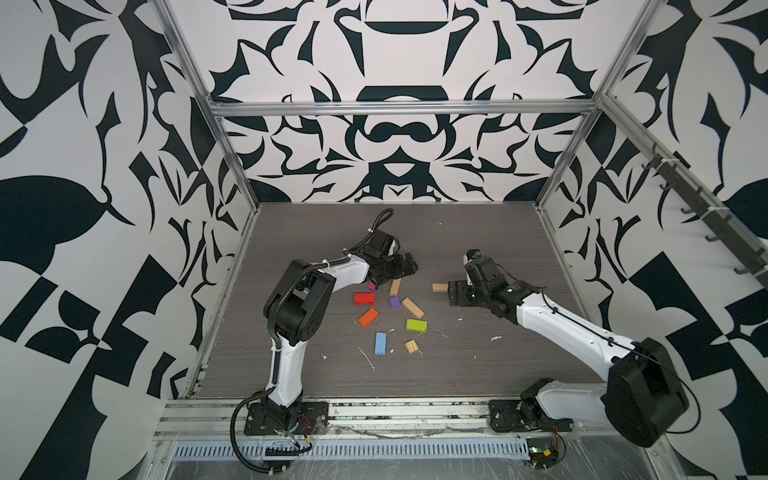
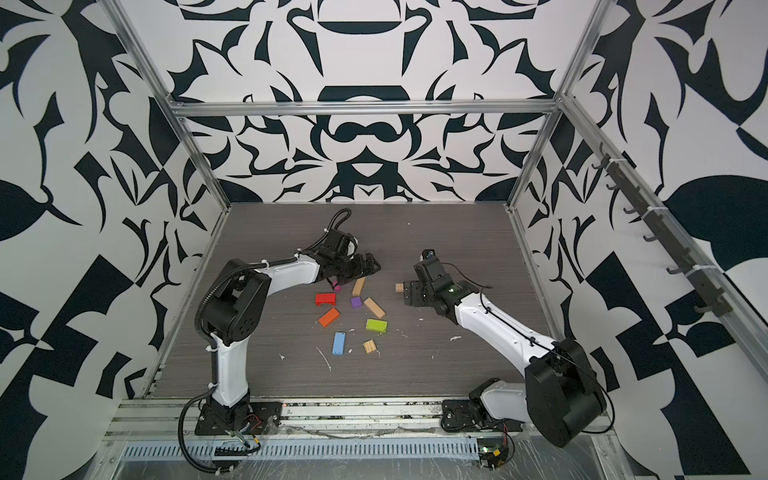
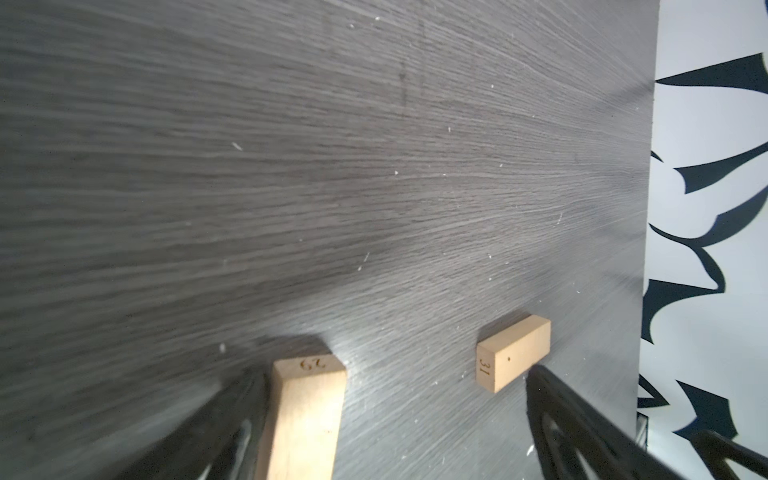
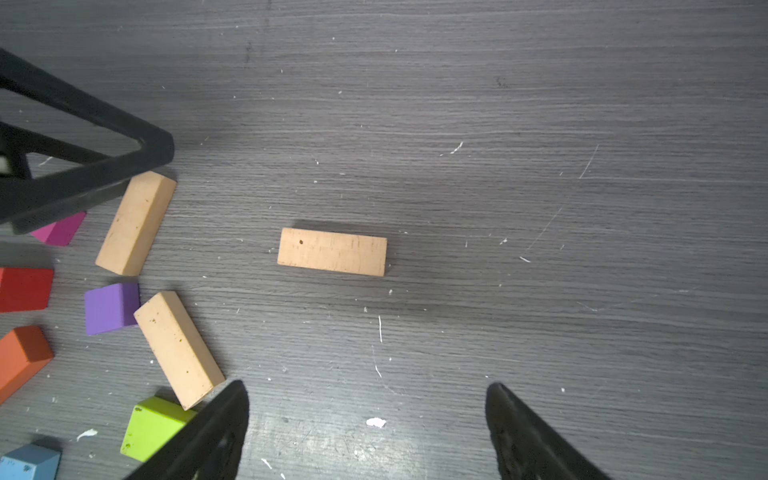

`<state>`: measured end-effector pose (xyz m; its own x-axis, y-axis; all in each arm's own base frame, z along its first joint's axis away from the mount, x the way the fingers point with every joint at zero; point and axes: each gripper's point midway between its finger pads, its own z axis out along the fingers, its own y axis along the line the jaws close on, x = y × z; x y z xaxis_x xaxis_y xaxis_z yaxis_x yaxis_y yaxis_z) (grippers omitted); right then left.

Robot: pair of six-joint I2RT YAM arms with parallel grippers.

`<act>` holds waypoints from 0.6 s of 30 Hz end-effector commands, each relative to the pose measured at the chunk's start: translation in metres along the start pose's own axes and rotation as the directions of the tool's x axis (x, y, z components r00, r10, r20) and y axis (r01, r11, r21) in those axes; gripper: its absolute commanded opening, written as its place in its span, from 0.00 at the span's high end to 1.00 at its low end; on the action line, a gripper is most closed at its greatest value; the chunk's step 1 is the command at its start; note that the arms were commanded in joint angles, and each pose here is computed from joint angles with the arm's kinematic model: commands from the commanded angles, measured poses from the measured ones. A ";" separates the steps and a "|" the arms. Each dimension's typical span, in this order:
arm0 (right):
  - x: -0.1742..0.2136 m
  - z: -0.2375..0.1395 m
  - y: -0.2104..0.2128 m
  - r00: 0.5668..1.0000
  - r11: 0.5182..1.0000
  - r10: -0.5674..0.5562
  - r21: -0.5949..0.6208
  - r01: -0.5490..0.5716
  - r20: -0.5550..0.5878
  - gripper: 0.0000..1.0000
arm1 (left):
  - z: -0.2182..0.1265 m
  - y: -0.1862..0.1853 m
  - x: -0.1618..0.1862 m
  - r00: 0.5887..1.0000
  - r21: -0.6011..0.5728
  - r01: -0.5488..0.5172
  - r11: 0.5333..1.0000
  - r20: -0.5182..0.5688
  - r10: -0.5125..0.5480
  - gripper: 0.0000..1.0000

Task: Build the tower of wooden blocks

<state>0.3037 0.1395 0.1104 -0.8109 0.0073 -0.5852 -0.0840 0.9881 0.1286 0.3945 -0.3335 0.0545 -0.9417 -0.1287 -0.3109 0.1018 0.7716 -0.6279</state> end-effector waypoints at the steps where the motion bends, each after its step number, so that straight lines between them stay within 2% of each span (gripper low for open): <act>1: -0.012 -0.010 0.000 0.999 1.000 -0.001 -0.002 0.001 0.047 0.08 | 0.010 -0.001 0.001 0.999 0.025 0.030 0.999 -0.032 -0.029 0.01; 10: -0.010 -0.009 0.001 0.999 1.000 -0.008 -0.008 0.008 0.040 0.08 | 0.016 -0.017 0.014 0.997 0.074 -0.010 0.997 -0.073 0.015 0.03; 18: -0.010 -0.007 0.011 0.999 0.998 -0.042 -0.048 0.043 0.022 0.09 | 0.002 -0.029 0.010 0.996 0.084 -0.077 0.994 -0.049 0.081 0.03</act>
<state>0.3025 0.1421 0.1136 -0.8068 -0.0128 -0.5907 -0.1124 0.9849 0.1321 0.3839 -0.3576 0.0560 -0.9517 -0.0604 -0.3011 0.1649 0.7267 -0.6669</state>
